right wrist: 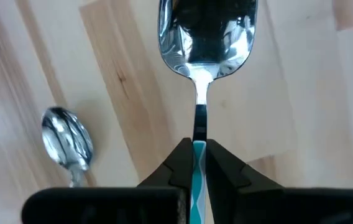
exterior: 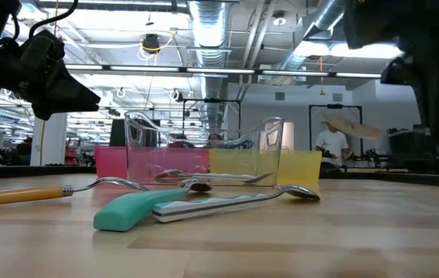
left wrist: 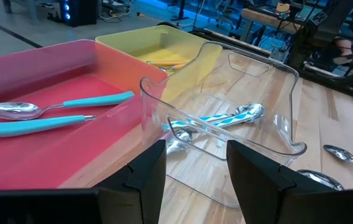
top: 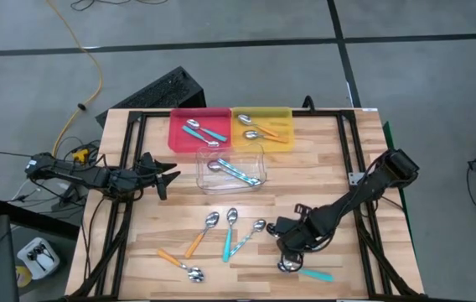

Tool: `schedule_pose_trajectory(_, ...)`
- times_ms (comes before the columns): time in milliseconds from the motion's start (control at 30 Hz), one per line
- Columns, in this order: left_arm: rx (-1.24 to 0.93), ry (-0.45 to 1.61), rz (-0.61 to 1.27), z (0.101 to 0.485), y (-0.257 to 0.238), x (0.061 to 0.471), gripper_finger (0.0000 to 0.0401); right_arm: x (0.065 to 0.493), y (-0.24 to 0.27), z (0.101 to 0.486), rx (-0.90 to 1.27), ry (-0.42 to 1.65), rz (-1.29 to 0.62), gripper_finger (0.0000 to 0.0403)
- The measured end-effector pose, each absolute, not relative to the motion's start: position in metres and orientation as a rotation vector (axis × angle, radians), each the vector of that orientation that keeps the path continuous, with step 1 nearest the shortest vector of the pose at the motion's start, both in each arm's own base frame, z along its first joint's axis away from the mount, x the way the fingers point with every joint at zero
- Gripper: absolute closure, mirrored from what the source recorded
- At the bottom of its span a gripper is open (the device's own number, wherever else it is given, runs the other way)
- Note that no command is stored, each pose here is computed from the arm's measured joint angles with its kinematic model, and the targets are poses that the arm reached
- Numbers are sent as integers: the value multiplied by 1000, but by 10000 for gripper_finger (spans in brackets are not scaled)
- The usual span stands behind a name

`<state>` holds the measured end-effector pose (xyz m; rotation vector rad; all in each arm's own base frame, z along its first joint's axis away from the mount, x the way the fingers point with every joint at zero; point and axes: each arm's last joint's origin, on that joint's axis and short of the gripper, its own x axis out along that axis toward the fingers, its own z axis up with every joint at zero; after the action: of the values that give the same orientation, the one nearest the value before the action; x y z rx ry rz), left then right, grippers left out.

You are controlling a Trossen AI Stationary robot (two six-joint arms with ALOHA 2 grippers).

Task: Sort silverware by color (type)
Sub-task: Put the green patterned spoon into the transparent bin

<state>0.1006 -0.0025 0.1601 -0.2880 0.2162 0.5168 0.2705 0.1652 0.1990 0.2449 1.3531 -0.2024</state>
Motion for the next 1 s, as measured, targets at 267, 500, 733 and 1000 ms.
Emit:
schedule_pose_trajectory(267,-288,216,517,160,-2,101,248,283,156,228,151,1354,-150,351)
schedule_pose_trajectory(500,-288,216,517,160,-2,101,248,294,145,255,52,1328,-107,351)
schedule_pose_trajectory(733,-288,216,517,160,-2,101,248,307,129,283,-52,1270,-58,351)
schedule_pose_trajectory(1000,-285,217,517,160,-2,101,248,326,100,312,-157,1172,13,351)
